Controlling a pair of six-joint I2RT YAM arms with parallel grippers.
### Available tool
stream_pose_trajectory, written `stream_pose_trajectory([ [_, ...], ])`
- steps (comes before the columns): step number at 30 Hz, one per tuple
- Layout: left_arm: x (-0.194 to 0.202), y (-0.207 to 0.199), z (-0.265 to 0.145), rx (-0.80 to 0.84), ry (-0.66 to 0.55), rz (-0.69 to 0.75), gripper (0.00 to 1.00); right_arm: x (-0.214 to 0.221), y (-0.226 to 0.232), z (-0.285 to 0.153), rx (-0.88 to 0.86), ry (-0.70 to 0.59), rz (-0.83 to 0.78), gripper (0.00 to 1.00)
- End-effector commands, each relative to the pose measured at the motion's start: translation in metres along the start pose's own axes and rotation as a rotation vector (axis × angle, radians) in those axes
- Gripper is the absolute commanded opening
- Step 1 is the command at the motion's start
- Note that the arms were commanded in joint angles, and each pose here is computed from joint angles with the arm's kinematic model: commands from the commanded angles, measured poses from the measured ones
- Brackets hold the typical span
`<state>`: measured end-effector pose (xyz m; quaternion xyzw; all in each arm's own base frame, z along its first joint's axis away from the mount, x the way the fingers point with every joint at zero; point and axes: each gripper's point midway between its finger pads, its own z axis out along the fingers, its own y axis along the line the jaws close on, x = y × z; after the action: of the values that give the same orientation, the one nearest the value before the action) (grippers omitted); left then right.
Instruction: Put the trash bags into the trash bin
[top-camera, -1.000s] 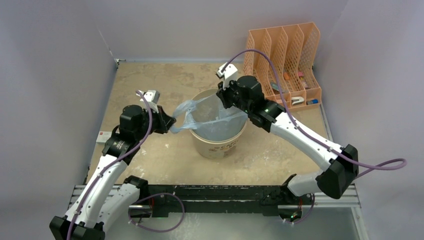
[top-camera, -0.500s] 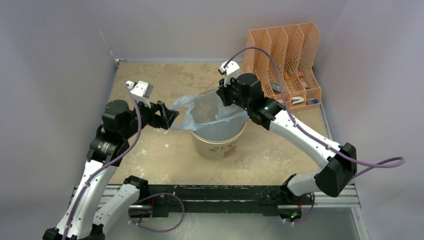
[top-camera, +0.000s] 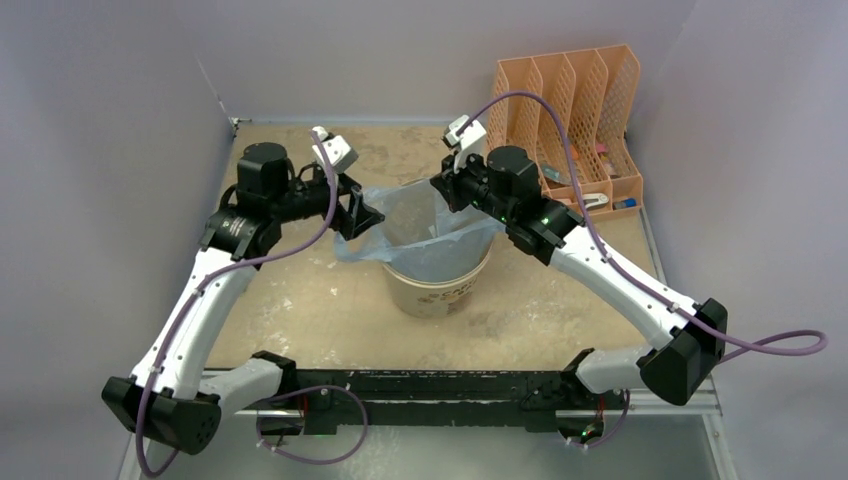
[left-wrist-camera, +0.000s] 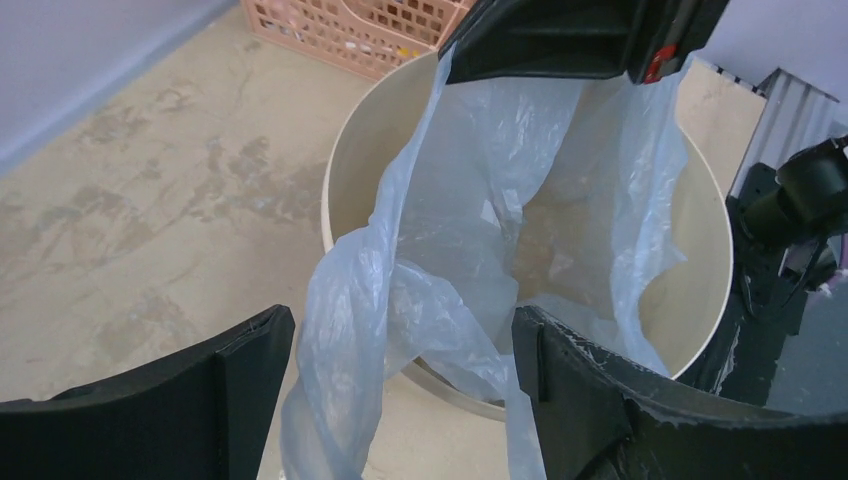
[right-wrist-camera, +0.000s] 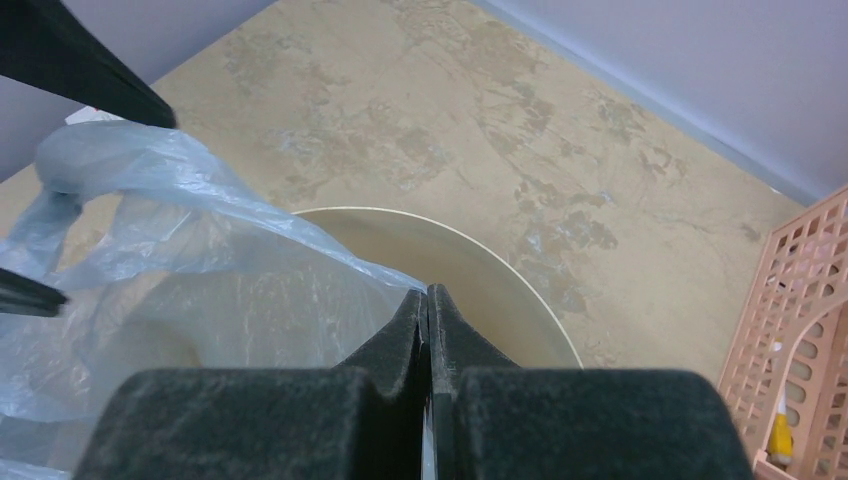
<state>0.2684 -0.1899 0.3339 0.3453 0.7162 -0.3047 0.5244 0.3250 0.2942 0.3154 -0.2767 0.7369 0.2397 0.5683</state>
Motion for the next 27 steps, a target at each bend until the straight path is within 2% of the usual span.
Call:
stream_pose_trajectory([
  [1,-0.010,-0.009,0.001,0.089,-0.027,0.118,0.78,-0.029,0.009,-0.007,-0.054,-0.081,-0.016,0.00],
  [2,-0.010,-0.006,0.002,0.076,-0.029,0.125,0.73,-0.029,0.010,-0.008,-0.061,-0.079,-0.017,0.00],
  [5,-0.012,0.000,0.004,0.050,-0.039,0.138,0.46,-0.029,0.010,-0.009,-0.064,-0.080,-0.017,0.00],
  [8,-0.012,0.002,0.005,0.036,-0.047,0.130,0.25,-0.026,0.011,-0.008,-0.066,-0.074,-0.022,0.00],
  [11,0.000,0.012,0.009,0.000,-0.001,0.092,0.00,-0.022,0.000,-0.003,-0.007,-0.066,-0.018,0.00],
  [15,0.017,0.029,0.018,-0.065,0.060,0.028,0.00,-0.022,-0.010,0.005,0.055,-0.073,0.006,0.00],
  [27,0.018,0.067,0.040,-0.175,0.066,-0.042,0.00,-0.023,-0.031,0.037,0.153,-0.054,0.008,0.00],
])
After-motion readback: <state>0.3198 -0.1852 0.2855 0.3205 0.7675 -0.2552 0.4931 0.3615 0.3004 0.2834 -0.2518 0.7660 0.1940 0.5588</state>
